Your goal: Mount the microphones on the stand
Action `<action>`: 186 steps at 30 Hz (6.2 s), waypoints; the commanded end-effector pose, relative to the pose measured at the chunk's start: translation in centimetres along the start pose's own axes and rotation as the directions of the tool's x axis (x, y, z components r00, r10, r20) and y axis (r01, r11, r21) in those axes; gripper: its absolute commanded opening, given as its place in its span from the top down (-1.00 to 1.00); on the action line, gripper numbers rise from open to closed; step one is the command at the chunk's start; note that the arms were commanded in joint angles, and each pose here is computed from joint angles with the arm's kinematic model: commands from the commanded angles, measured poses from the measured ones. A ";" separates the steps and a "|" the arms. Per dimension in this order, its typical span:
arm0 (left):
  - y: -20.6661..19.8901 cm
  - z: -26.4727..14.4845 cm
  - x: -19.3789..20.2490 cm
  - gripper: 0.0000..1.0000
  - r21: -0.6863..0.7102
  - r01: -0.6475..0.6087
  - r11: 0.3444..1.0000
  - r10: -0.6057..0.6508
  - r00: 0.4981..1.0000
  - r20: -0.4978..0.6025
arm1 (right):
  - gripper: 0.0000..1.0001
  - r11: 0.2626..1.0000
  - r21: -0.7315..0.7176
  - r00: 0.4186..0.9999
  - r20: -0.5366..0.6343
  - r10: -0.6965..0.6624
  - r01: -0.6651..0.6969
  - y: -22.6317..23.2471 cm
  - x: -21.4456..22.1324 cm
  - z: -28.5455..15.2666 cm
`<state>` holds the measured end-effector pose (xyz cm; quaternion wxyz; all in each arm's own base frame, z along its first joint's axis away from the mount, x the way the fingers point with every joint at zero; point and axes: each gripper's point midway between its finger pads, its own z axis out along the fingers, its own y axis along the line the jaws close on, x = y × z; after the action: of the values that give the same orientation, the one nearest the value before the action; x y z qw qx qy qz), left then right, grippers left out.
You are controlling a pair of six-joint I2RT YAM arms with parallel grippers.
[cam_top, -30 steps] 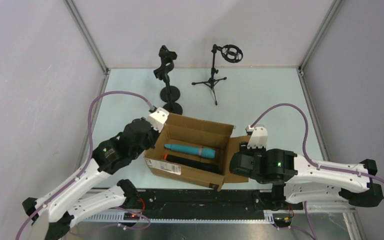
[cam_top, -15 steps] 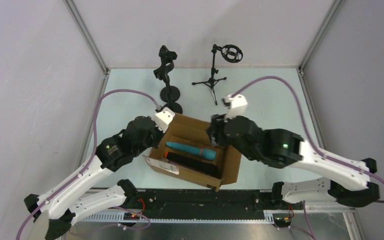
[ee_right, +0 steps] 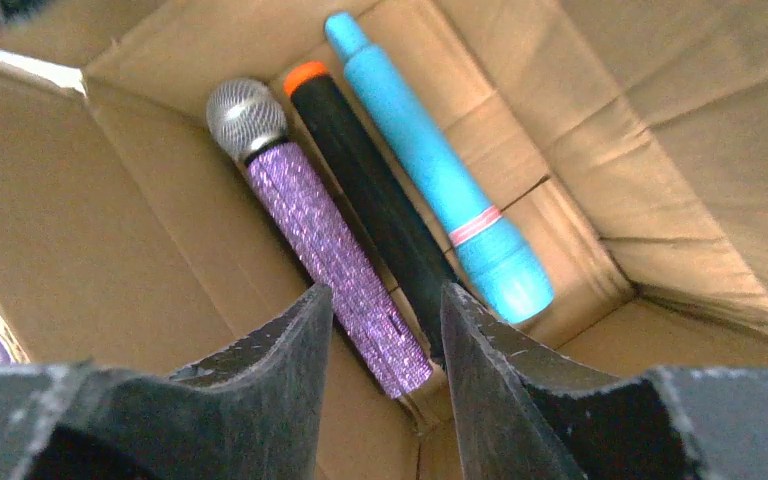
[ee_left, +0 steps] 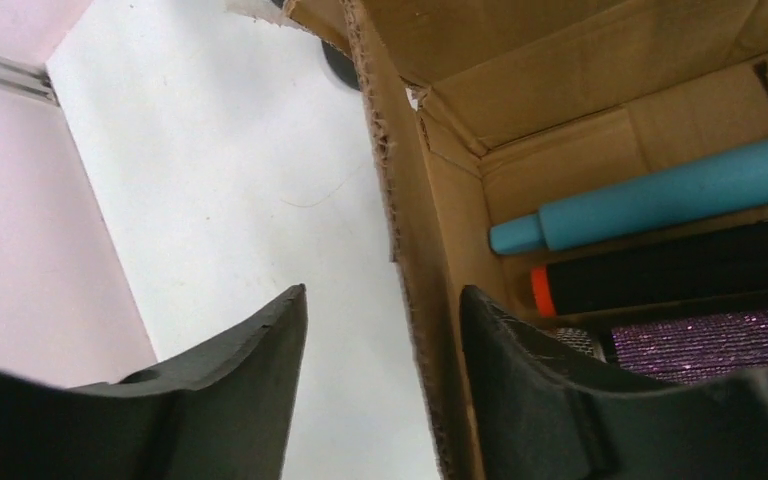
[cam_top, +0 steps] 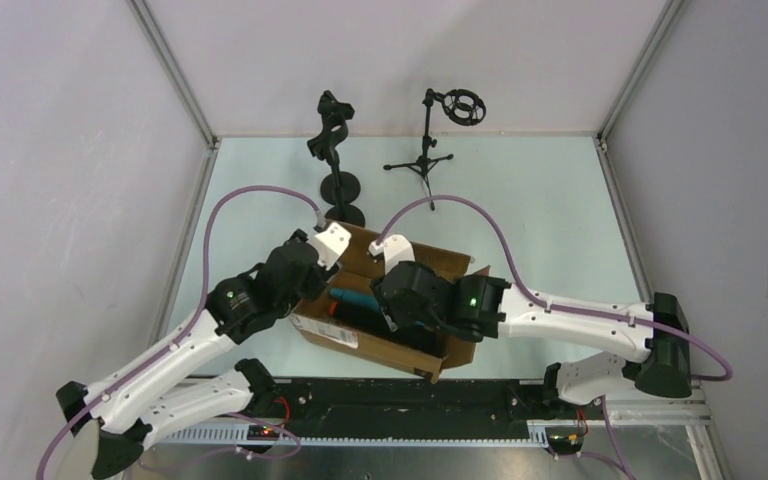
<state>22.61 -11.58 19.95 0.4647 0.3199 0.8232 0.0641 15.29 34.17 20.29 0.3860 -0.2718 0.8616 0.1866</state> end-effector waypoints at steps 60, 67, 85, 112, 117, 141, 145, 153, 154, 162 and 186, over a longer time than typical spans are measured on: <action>-2.2 -8.5 -10.1 1.00 0.377 -0.221 0.899 0.033 0.895 0.444 | -0.27 0.984 0.115 0.983 -0.140 -0.117 0.133 -2.3 8.0 6.9; -2.3 -8.4 -10.1 1.00 0.381 -0.221 0.898 0.034 0.897 0.441 | 0.08 0.984 0.092 0.975 -0.177 -0.134 0.152 -1.9 9.1 7.2; -2.0 -7.0 -7.7 1.00 0.327 -0.243 0.913 0.095 0.907 0.411 | 1.00 0.996 -0.083 0.960 0.276 0.051 -0.029 -0.1 -10.1 -10.4; -0.9 -11.5 -8.2 1.00 0.305 -0.345 0.888 0.154 0.846 0.510 | 1.00 0.901 0.219 0.921 -0.026 0.388 -0.374 -13.7 2.5 2.0; 0.1 -11.4 -6.8 1.00 0.252 -0.385 0.888 0.229 0.845 0.484 | 1.00 0.881 0.276 0.898 -0.107 0.426 -0.384 -14.2 5.3 7.2; -0.3 -11.1 -5.0 1.00 0.267 -0.384 0.884 0.237 0.860 0.452 | 0.24 0.801 0.378 0.792 -0.229 0.567 -0.464 -15.8 10.1 13.2; -0.5 -11.0 -4.9 1.00 0.275 -0.384 0.881 0.235 0.862 0.450 | -0.07 0.801 0.380 0.809 -0.188 0.557 -0.462 -16.2 8.7 12.3; -1.0 -11.1 -5.0 1.00 0.300 -0.378 0.876 0.217 0.863 0.456 | -0.48 0.824 0.331 0.847 -0.113 0.519 -0.460 -16.4 4.4 9.6; -1.1 -11.1 -5.0 1.00 0.305 -0.378 0.874 0.215 0.864 0.455 | -0.50 0.832 0.301 0.857 -0.081 0.509 -0.466 -16.2 2.8 8.6; -1.4 -10.8 -4.8 1.00 0.313 -0.386 0.867 0.221 0.864 0.452 | -0.49 0.882 0.129 0.859 0.328 0.393 -0.453 -15.1 -12.3 -7.0; -1.1 -9.1 -3.9 1.00 0.308 -0.330 0.892 0.210 0.908 0.364 | -0.22 0.937 -0.327 0.993 0.039 -0.112 0.119 10.6 -2.8 -3.3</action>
<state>16.65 -12.61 28.57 0.5326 0.5176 0.6670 -0.0594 8.42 39.48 26.96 0.3513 -0.3706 0.8059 0.2996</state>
